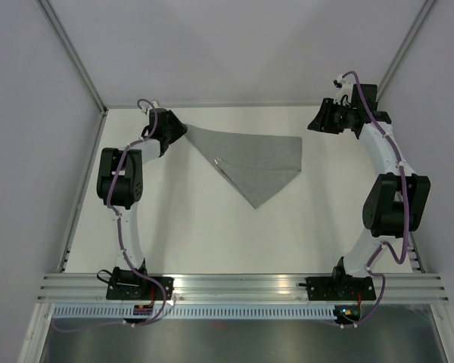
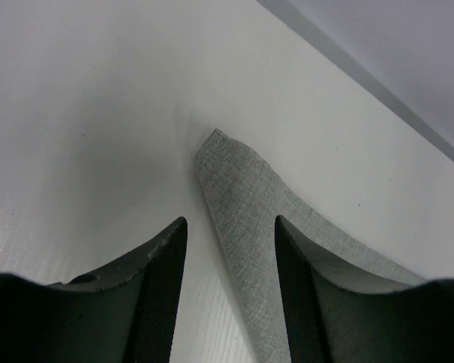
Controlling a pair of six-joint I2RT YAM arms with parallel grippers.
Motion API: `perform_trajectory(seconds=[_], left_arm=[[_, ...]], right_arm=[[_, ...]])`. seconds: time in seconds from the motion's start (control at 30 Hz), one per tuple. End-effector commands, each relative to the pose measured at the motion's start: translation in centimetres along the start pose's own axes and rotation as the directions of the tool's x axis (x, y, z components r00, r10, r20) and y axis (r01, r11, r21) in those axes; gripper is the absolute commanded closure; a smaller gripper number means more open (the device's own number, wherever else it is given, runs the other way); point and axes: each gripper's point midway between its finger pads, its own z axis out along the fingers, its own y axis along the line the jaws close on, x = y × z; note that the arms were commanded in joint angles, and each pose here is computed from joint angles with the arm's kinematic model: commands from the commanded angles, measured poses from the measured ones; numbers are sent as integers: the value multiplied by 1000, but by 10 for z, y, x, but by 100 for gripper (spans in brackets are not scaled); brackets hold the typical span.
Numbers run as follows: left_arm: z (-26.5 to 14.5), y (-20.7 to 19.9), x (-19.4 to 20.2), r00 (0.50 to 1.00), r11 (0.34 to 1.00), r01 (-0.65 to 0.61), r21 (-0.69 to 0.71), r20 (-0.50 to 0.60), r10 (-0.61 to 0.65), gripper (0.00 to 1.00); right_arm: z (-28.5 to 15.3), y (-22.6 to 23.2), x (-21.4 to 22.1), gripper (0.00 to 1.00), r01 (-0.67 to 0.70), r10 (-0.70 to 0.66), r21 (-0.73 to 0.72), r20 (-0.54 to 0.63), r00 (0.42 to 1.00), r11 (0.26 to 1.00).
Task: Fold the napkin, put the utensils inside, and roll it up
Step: Fold the napkin
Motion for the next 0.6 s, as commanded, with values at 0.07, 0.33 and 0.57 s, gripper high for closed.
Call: perform_trajectory(seconds=[0.07,0.33,0.57], left_arm=[[10,-7,-1,999,999,31,12,-18,-30,45],[26,-1,5,998,998,57,-13,-31,-57,49],[34,-1,5,997,997,69,-23,-30,-70,55]], right_arm=[[0,3,-12,58,-12,13,-19,23,1000,1000],[2,0,-10,59,-17,17,-11,19,1000,1000],[2,1,-11,59,-13,14,-11,20,1000,1000]])
